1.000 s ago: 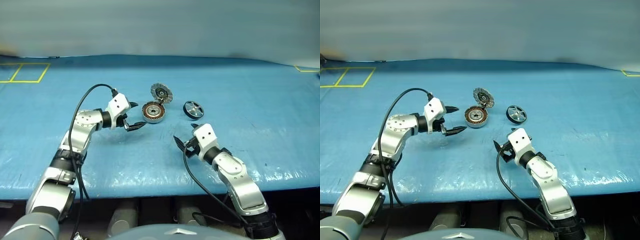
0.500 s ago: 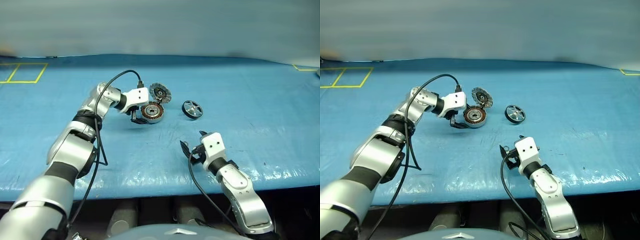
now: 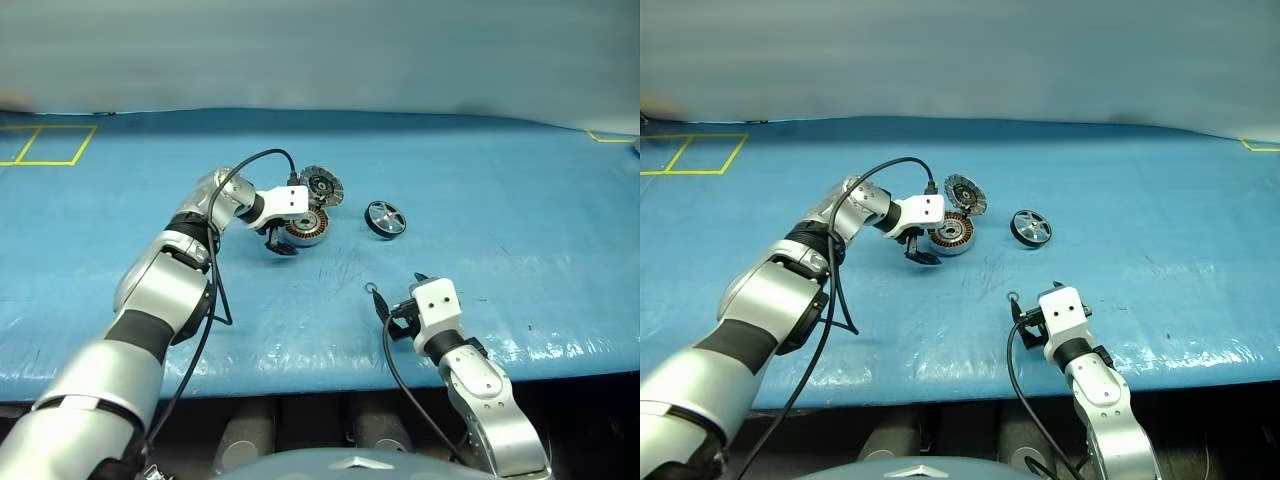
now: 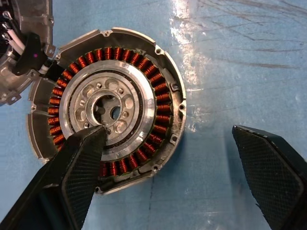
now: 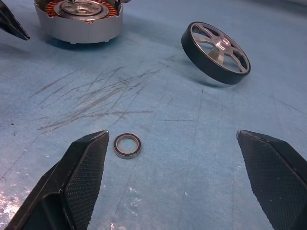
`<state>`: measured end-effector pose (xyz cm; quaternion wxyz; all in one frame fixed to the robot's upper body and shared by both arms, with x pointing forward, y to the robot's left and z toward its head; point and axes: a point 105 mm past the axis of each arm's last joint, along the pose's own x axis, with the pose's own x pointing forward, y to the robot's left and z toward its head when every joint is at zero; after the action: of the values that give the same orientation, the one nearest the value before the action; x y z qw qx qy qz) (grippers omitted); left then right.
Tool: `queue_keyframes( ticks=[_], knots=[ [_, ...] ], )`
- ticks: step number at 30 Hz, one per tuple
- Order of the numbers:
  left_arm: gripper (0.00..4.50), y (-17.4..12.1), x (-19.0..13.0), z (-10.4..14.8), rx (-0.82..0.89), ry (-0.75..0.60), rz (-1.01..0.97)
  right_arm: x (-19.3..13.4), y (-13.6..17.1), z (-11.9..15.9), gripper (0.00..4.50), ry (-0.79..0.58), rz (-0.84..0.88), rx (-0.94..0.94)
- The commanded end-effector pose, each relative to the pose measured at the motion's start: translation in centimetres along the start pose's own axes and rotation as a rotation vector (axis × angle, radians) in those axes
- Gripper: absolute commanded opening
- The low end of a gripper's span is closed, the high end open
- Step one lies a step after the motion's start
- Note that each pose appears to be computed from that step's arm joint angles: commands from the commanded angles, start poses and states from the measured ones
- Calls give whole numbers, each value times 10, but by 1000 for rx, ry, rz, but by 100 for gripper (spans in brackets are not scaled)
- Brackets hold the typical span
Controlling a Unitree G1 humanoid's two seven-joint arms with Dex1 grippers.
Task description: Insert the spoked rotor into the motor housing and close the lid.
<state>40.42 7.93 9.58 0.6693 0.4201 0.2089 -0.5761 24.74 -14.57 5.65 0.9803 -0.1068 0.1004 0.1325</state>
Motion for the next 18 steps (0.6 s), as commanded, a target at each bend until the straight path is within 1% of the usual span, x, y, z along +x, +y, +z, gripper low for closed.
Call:
queue_keyframes(
  ticks=[1, 8, 15, 18],
  knots=[
    [448, 9, -1, 9, 23, -19, 57, -3, -3, 16, 450, -64, -20, -16],
    [448, 2, 3, 6, 29, -17, 22, -4, -4, 16, 450, -57, -17, -26],
    [448, 5, -5, 25, -41, -143, -12, -4, -5, 16, 450, -50, -12, -46],
    [448, 6, -10, 25, -53, -153, -18, -3, -5, 16, 450, -50, -11, -49]
  ],
)
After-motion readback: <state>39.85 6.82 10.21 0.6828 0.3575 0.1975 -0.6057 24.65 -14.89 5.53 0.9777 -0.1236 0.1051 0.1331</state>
